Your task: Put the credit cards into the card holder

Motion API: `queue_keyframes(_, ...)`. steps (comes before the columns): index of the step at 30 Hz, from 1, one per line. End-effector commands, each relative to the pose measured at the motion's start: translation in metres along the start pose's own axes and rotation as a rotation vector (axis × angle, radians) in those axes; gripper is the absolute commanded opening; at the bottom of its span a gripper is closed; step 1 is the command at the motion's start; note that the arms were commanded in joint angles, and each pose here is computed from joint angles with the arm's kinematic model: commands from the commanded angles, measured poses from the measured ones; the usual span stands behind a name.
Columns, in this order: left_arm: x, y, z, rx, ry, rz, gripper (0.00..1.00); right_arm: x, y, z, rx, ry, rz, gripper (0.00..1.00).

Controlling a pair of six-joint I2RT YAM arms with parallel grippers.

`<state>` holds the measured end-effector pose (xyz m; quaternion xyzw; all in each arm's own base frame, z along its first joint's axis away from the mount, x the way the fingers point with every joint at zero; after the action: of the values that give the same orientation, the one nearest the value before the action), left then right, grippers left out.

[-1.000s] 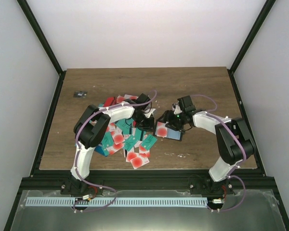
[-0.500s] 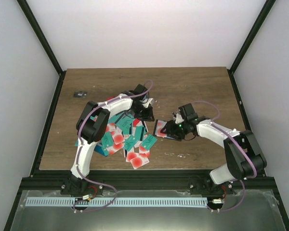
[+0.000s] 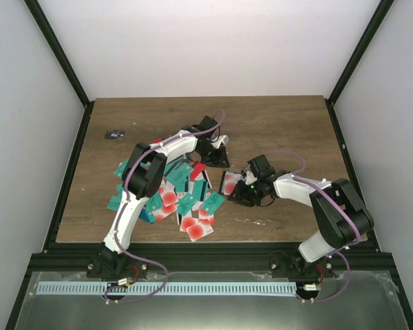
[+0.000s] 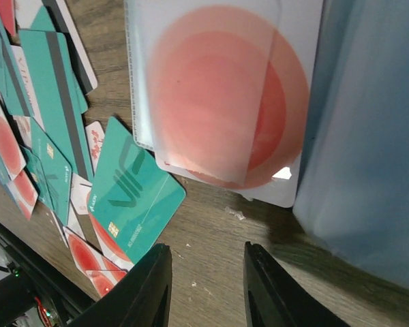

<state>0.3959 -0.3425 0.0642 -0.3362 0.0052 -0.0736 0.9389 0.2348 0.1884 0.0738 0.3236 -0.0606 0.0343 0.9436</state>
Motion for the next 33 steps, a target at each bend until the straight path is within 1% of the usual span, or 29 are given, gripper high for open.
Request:
queue_keyframes(1, 0.000, 0.008, -0.012, 0.011, 0.028, 0.021, 0.20, -0.004, -0.005, -0.008, -0.029, 0.012, 0.023, 0.31)
queue_keyframes(14, -0.018, 0.022, -0.030, 0.026, 0.105, 0.023, 0.20, 0.019, -0.002, -0.016, -0.053, -0.030, 0.056, 0.26)
queue_keyframes(22, -0.046, 0.035, -0.032, 0.038, 0.136, 0.043, 0.19, 0.039, 0.003, -0.019, -0.054, -0.087, 0.046, 0.26)
queue_keyframes(26, -0.060, 0.042, -0.029, 0.045, 0.145, 0.062, 0.19, 0.048, 0.007, -0.012, -0.064, -0.146, 0.038, 0.26)
queue_keyframes(30, -0.073, 0.048, -0.027, 0.053, 0.146, 0.080, 0.18, 0.052, 0.016, -0.004, -0.026, -0.193, 0.047, 0.26)
queue_keyframes(33, -0.078, 0.054, -0.025, 0.078, 0.136, 0.084, 0.18, 0.049, 0.023, -0.002, 0.017, -0.166, 0.059, 0.27)
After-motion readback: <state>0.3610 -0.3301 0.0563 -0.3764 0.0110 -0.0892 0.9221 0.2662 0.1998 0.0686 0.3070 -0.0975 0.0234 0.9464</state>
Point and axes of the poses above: each gripper's point midway between its finger pads, its own z axis back along the fingers, its own y axis along the line the jaws close on, x = y × z, the point moved 5 cm from there along z, back along the fingers, and after that the axes turned 10 degrees about z, right-handed, at the moved point
